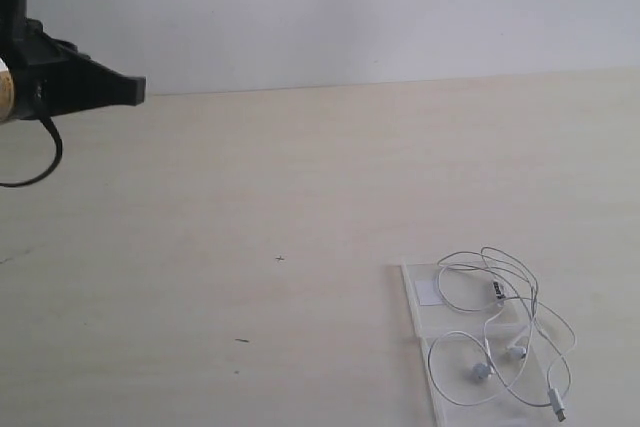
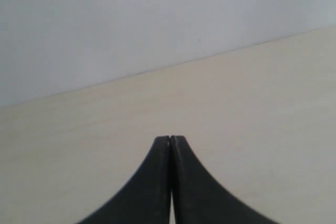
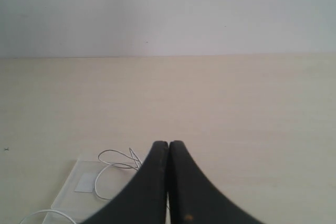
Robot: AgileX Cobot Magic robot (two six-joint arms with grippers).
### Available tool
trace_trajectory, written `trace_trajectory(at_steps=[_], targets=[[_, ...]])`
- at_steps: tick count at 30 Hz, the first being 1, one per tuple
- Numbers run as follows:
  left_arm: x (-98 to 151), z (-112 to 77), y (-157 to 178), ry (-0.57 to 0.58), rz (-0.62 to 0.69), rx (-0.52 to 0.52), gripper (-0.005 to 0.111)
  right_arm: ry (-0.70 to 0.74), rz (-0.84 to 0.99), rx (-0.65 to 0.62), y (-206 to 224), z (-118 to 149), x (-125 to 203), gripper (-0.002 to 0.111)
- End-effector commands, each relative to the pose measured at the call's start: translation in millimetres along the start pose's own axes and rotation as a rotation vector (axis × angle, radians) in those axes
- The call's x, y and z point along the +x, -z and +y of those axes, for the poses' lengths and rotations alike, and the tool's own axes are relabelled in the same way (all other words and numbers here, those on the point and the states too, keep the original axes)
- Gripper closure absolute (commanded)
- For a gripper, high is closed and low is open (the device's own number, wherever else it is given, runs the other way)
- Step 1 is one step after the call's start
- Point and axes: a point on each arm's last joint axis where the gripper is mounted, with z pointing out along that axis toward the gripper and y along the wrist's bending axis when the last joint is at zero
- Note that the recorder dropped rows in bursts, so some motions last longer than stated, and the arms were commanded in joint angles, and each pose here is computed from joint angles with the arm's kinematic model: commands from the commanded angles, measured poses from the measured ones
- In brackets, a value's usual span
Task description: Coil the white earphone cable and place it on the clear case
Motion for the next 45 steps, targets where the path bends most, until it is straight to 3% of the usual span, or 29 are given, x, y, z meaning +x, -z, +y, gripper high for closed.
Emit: trace_trajectory(at_steps=[1,6,9,12,16,20,25,27,28,29,30,31,34,41,45], targets=[[-32.8,14.2,49.2,0.128,-0.146,0.064,0.107,-0.002,-0.006,0.006,0.1,-0.4,0.8,0.108],[-52.5,42.7,133.9,0.217,-0.368,0.231,0.107,-0.002,-0.006,0.006,0.1,-0.4,0.8,0.108],[-43.6,60.6,178.2,0.275,-0.475,0.299,0.107,-0.002,-0.006,0.006,0.1,-0.4,0.8,0.108],[-26.5,73.6,210.6,0.343,-0.568,0.272,0.107,-0.002,-0.006,0.006,0.1,-0.4,0.8,0.108],[-1.0,84.5,225.6,0.636,-0.602,0.247,0.107,-0.002,-0.006,0.006,0.1,-0.4,0.8,0.108],[14.7,82.2,229.7,0.728,-0.599,0.295,0.107,-0.002,-0.006,0.006,0.1,-0.4,0.8,0.108],[27.2,71.5,224.8,0.906,-0.532,0.455,0.107,-0.002,-0.006,0.006,0.1,-0.4,0.8,0.108],[31.1,72.3,221.4,0.812,-0.544,0.404,0.107,-0.004,-0.006,0.006,0.1,-0.4,0.8,0.108],[32.9,75.7,219.5,0.470,-0.591,0.250,0.107,-0.008,-0.005,0.005,0.1,-0.3,1.0,0.108],[35.1,76.7,217.7,0.333,-0.597,0.189,0.107,-0.008,-0.005,0.005,0.1,-0.3,1.0,0.108],[42.1,78.6,212.3,0.120,-0.579,0.089,0.107,-0.008,-0.005,0.005,0.1,-0.3,1.0,0.108],[46.2,79.0,210.4,0.043,-0.573,0.055,0.107,-0.008,-0.005,0.005,0.1,-0.3,1.0,0.108],[70.1,75.6,196.4,0.063,-0.443,0.071,0.107,-0.008,-0.005,0.005,0.1,-0.3,1.0,0.108],[125.2,73.4,198.4,0.174,-0.434,0.045,0.107,-0.008,-0.005,0.005,0.1,-0.3,1.0,0.108],[153.0,70.6,191.0,0.251,-0.323,0.037,0.107,-0.008,-0.005,0.005,0.1,-0.3,1.0,0.108]])
